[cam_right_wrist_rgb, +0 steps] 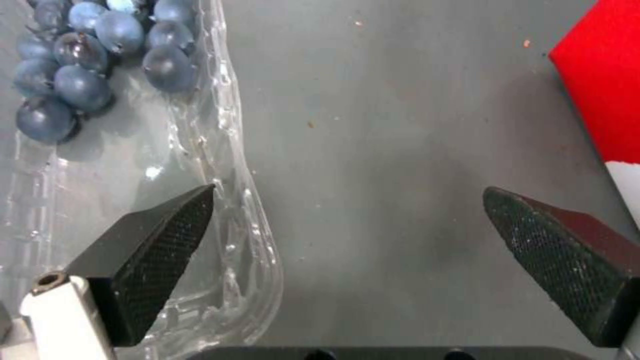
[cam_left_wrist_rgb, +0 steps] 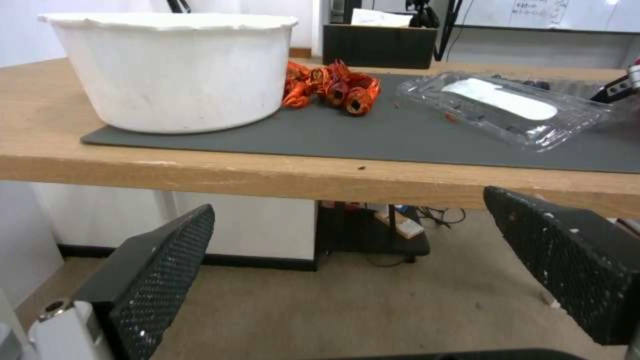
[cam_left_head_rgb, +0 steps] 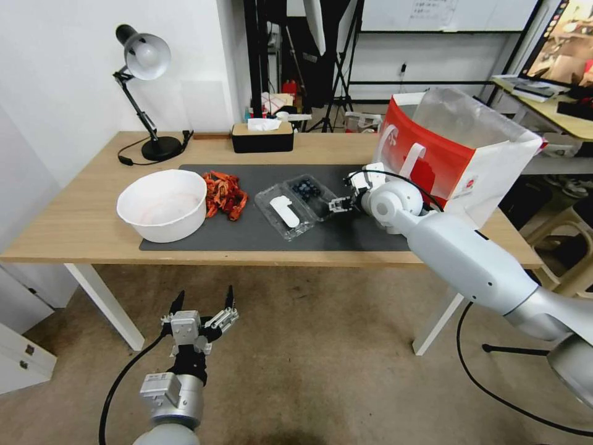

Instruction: Close the takeout container lid, then place the container into the takeout bag.

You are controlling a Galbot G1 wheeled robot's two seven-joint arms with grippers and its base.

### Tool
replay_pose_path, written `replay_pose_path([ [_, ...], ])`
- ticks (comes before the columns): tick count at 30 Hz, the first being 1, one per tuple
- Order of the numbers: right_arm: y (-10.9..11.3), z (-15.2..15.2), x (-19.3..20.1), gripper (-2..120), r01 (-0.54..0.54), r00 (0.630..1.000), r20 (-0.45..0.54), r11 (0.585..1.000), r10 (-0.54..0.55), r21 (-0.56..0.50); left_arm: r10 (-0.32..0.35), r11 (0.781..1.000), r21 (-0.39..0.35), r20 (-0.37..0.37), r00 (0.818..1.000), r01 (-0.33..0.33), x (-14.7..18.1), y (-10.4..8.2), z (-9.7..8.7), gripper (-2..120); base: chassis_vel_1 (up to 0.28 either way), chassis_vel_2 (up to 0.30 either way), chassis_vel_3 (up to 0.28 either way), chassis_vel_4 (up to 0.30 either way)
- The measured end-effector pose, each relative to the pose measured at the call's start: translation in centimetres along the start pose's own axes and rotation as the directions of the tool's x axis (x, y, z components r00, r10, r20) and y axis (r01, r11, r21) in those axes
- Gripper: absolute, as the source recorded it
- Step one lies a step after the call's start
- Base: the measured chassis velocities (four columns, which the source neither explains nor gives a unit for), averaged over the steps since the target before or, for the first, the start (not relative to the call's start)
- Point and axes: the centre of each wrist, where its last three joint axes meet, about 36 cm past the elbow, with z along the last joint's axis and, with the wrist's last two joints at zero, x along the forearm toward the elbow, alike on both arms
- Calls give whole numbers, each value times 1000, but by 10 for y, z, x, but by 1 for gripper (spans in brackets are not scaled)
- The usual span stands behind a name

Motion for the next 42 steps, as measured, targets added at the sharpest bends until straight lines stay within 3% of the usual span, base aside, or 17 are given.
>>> replay_pose_path([
  [42,7,14,15,100,-6,1000,-12,1000,6,2,7,1000,-3,12,1000,-7,-2,-1,8,100,0,0,0,0],
])
